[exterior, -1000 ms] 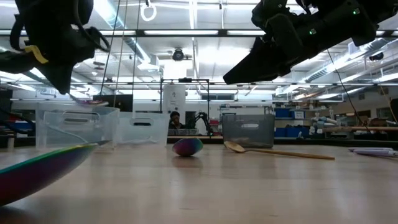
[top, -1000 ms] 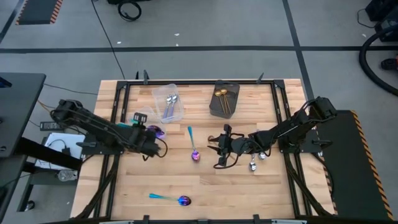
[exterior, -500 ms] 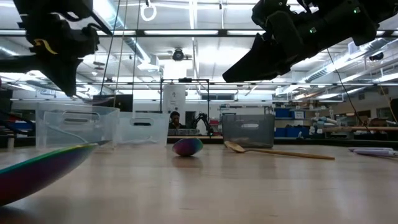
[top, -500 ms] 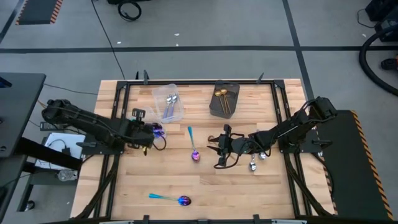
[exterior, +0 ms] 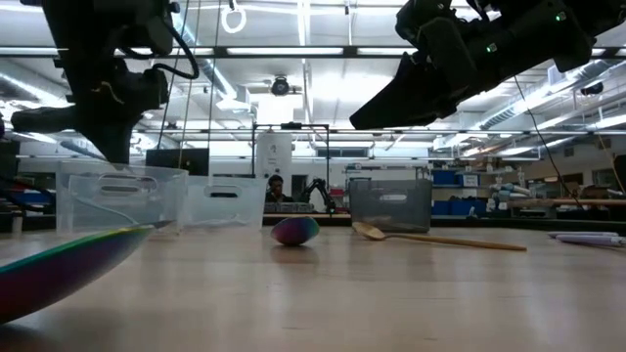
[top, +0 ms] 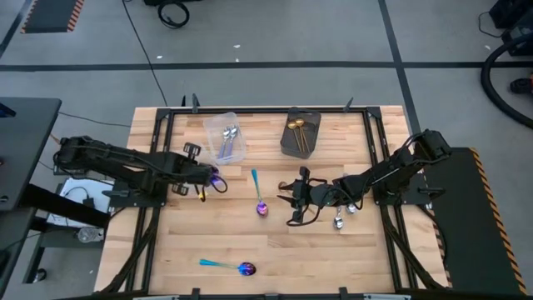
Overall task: Sort silverware by color (type)
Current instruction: Put the blue spoon into the left transparent bin
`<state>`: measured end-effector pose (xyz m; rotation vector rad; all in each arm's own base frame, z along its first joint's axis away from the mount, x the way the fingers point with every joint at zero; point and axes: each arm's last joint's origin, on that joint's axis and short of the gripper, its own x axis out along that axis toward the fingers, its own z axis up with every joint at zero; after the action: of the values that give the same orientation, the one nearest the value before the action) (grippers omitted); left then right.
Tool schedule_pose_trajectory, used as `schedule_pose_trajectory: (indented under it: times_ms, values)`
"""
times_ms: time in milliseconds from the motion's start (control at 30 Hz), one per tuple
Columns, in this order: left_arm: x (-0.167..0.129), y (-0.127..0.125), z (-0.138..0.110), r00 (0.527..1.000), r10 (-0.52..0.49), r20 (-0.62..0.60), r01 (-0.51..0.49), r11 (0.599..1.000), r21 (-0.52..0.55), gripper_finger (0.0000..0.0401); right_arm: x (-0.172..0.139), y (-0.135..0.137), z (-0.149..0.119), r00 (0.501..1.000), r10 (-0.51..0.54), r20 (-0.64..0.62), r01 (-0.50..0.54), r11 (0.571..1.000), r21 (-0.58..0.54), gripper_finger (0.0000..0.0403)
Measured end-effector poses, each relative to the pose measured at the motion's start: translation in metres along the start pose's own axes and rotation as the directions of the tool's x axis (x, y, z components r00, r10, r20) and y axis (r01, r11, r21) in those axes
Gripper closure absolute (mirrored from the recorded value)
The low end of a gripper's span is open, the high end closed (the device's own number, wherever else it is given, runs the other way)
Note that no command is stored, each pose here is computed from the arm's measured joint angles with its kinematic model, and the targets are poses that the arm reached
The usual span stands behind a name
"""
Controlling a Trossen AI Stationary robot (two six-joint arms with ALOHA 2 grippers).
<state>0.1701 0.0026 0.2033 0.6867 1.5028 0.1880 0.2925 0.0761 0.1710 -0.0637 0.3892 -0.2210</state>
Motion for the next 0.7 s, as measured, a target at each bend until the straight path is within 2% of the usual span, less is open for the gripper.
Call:
schedule_pose_trajectory:
  times_ms: [100, 267, 700]
  values:
    - [0.001, 0.002, 0.001, 1.0, 0.0, 0.014, 0.0, 0.999, 0.035, 0.0387, 0.0, 0.0, 0.0, 1.0, 0.0, 0.0, 0.0, 1.0, -0.003, 0.0274]
    - [0.003, 0.006, 0.007, 0.997, -0.026, 0.078, 0.024, 0.999, 0.03, 0.0387, 0.0, 0.0, 0.0, 1.0, 0.002, 0.0, -0.002, 1.0, -0.004, 0.0274]
    - [0.014, 0.014, 0.008, 0.991, -0.109, 0.073, 0.108, 0.994, 0.021, 0.0382, 0.0, 0.001, 0.001, 1.0, 0.004, 0.007, -0.004, 1.0, -0.004, 0.0274]
